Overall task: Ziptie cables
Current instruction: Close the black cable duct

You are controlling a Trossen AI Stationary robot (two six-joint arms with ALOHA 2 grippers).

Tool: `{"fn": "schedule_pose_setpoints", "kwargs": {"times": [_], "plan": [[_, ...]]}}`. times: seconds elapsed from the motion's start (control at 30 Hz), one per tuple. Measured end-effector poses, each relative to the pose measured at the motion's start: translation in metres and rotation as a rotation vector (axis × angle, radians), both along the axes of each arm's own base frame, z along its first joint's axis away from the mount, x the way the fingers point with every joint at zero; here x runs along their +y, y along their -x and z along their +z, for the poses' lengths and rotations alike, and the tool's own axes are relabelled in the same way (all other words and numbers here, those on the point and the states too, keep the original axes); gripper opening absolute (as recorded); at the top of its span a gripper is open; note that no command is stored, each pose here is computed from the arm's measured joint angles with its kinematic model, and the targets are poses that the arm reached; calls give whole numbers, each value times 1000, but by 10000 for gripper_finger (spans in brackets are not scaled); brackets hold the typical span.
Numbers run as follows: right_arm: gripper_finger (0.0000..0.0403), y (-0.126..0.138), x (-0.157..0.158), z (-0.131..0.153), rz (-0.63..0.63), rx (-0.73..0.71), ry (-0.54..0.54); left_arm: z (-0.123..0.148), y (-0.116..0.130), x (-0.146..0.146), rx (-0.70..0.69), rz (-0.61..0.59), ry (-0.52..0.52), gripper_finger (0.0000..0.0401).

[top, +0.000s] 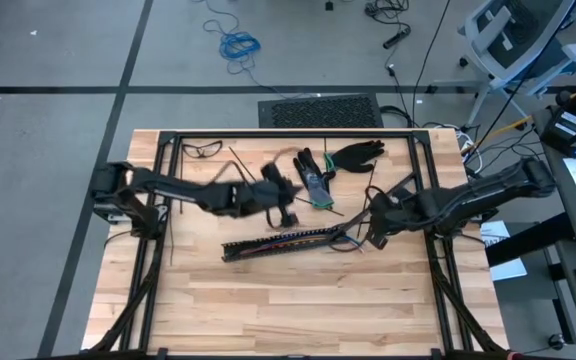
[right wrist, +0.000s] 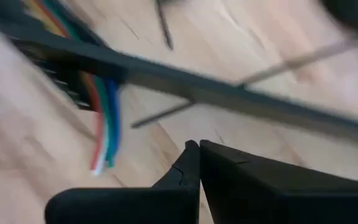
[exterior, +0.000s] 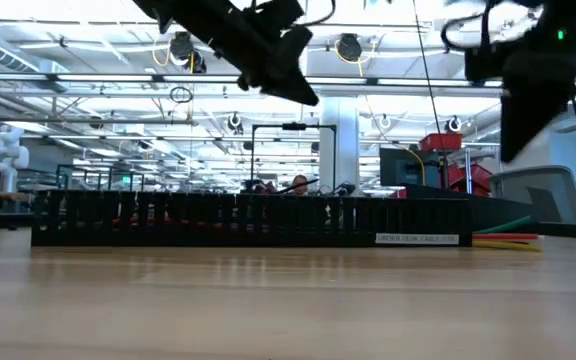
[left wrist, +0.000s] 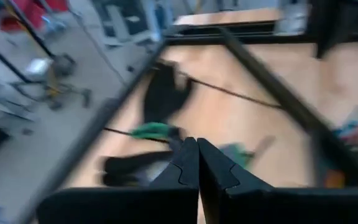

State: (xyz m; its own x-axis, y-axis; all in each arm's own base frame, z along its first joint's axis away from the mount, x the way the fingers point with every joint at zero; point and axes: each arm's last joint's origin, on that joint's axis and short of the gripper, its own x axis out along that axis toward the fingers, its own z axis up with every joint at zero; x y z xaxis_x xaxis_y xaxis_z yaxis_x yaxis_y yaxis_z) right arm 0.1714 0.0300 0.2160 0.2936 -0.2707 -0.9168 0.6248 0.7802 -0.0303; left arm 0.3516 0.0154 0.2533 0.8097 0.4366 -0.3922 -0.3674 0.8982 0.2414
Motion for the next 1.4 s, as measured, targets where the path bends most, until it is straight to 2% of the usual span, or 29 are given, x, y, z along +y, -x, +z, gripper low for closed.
{"fn": "schedule_pose_setpoints", "kwargs": {"times": [0.17, 0.33, 0.53, 0.77, 0.9, 1.0, 1.07, 1.2, 1.4], "plan": [[0, -2, -7, -30, -171, 69, 20, 22, 15, 38, 18, 25, -129, 0], [0, -15, -16, -36, -182, 40, 2, 27, 23, 63, 5, -8, -92, 0], [0, -26, -38, -38, -122, 24, 51, 27, 24, 68, -2, 3, -91, 0], [0, -48, -83, -51, -72, -7, 112, 27, 24, 68, 1, 3, -89, 0], [0, -57, -109, -56, -98, -100, 65, 27, 24, 68, -1, 4, -85, 0], [0, -61, -120, -52, -98, -202, 22, 27, 24, 68, -17, 16, -56, 0], [0, -62, -125, -46, -90, -260, 34, 27, 24, 68, -22, 20, -47, 0], [0, -64, -135, -33, -76, -273, 5, 27, 24, 68, -22, 19, -47, 0], [0, -65, -121, 1, 5, -372, -37, 26, 24, 67, -9, 19, -45, 0]]}}
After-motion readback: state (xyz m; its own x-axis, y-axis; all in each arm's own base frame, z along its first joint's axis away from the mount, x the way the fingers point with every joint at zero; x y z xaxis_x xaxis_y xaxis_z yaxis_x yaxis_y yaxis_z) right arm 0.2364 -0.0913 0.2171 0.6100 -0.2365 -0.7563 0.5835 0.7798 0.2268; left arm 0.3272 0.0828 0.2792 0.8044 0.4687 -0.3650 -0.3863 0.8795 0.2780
